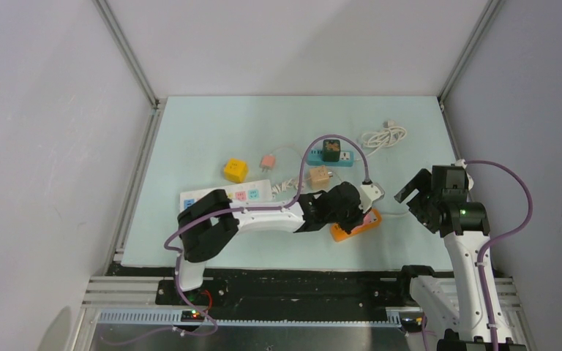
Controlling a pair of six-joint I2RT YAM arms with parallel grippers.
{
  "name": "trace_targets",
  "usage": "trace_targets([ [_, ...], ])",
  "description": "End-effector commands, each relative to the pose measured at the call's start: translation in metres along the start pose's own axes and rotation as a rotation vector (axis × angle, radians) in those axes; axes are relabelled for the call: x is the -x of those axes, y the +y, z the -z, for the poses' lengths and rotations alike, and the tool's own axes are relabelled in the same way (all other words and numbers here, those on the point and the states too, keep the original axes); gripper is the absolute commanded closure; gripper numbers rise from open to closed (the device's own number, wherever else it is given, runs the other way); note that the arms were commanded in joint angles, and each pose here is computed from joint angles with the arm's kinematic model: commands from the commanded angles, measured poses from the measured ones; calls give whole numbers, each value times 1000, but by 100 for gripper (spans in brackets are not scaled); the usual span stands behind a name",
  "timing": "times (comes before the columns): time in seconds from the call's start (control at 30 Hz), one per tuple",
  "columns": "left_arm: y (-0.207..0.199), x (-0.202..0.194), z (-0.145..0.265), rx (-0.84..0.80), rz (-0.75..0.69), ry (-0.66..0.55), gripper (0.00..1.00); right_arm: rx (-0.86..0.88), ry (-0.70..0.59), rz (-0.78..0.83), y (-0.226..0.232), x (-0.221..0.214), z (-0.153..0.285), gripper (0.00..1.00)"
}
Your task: Insert the plug
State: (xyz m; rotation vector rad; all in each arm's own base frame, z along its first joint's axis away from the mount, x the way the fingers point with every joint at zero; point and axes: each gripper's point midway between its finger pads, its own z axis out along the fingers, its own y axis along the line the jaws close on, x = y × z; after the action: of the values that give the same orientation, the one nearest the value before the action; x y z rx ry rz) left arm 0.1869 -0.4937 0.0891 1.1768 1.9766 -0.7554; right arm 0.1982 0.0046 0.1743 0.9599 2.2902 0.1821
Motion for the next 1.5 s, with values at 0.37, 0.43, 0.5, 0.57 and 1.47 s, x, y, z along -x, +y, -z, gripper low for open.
trace_targets([
  [0.37,17,47,38,126,-60,-100,0,78,8,-25,15,4,2,11],
  [0.43,13,59,49,118,-61,-131,0,74,12,-18,14,4,1,10],
  [0.5,14,65,62,121,-59,-154,0,102,42,11,18,-1,2,8],
  [0.57,14,68,78,128,-54,-176,0,140,64,59,23,-6,2,7],
  [1.47,76,55,300,446,135,-571,0,-68,213,-188,74,-113,-55,1],
])
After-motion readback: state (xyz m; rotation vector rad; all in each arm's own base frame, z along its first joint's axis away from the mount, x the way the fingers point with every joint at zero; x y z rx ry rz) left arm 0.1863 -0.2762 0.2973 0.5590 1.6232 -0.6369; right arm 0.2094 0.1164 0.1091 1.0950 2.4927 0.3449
